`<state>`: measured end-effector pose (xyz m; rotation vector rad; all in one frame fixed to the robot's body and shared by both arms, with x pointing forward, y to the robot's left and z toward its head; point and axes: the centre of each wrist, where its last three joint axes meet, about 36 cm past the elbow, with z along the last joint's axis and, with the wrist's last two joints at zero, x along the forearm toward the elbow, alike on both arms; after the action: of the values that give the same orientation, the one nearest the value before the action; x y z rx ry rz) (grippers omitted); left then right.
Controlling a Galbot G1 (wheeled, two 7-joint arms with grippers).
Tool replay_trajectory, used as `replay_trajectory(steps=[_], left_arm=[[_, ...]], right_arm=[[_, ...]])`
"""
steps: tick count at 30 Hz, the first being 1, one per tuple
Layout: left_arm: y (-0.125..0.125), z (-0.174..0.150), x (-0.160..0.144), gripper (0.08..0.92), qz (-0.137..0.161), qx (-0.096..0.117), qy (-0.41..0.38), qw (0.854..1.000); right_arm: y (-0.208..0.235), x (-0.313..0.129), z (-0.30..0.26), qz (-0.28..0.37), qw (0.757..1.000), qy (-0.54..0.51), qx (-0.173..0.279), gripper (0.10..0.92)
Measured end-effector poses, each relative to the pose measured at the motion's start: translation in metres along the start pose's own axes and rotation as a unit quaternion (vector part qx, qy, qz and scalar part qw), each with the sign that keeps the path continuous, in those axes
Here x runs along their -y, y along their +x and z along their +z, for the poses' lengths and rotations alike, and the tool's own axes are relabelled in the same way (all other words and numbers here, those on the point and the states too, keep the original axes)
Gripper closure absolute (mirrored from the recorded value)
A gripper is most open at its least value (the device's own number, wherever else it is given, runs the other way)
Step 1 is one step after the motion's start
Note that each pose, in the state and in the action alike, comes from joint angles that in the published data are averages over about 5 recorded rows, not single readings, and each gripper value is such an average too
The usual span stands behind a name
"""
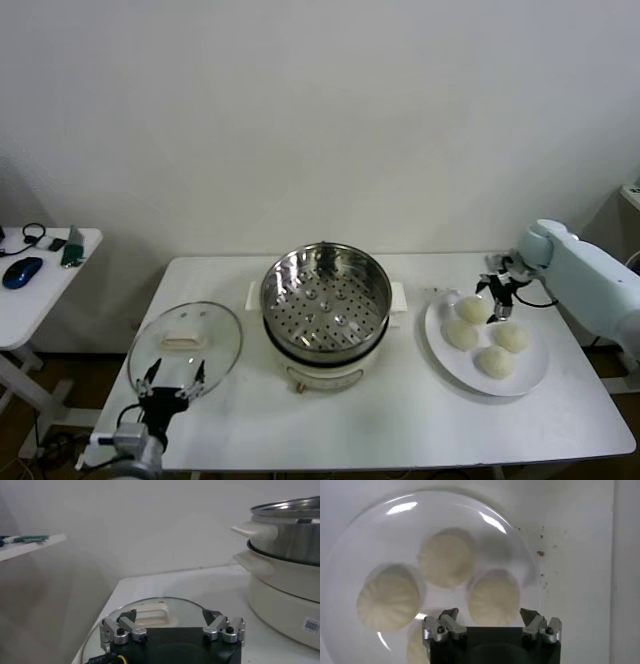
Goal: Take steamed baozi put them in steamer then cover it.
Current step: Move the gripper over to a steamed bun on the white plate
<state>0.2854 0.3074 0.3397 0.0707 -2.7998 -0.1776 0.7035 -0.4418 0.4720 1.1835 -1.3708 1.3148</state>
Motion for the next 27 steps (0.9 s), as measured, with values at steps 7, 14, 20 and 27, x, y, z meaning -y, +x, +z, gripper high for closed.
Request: replay_trajectory(steps=[7,14,20,27], left_arm=[[-0.001,0.0,-0.002,0.177,0.0,0.0,-0.002,1.0],[-0.001,0.0,-0.002,0.177,0.0,0.0,-0.001,1.0],[0.0,0.0,-0.002,0.177,0.0,0.0,-0.001,1.0],[-0.002,-0.001,-0.001,0.177,0.0,0.001,0.0,1.0]], right_arm=[[-0.007,0.005,-0.006,0.001,1.0,-0.003,-0.005,0.232],[-0.009,0.006,-0.009,-0.004,1.0,-0.001,-0.012,0.295],[-0.007,0.007,-0.008,-0.008,1.0,0.001,-0.013,0.33],[0.004,0.009,-0.008,-0.01,1.0,0.011,-0.011,0.343]])
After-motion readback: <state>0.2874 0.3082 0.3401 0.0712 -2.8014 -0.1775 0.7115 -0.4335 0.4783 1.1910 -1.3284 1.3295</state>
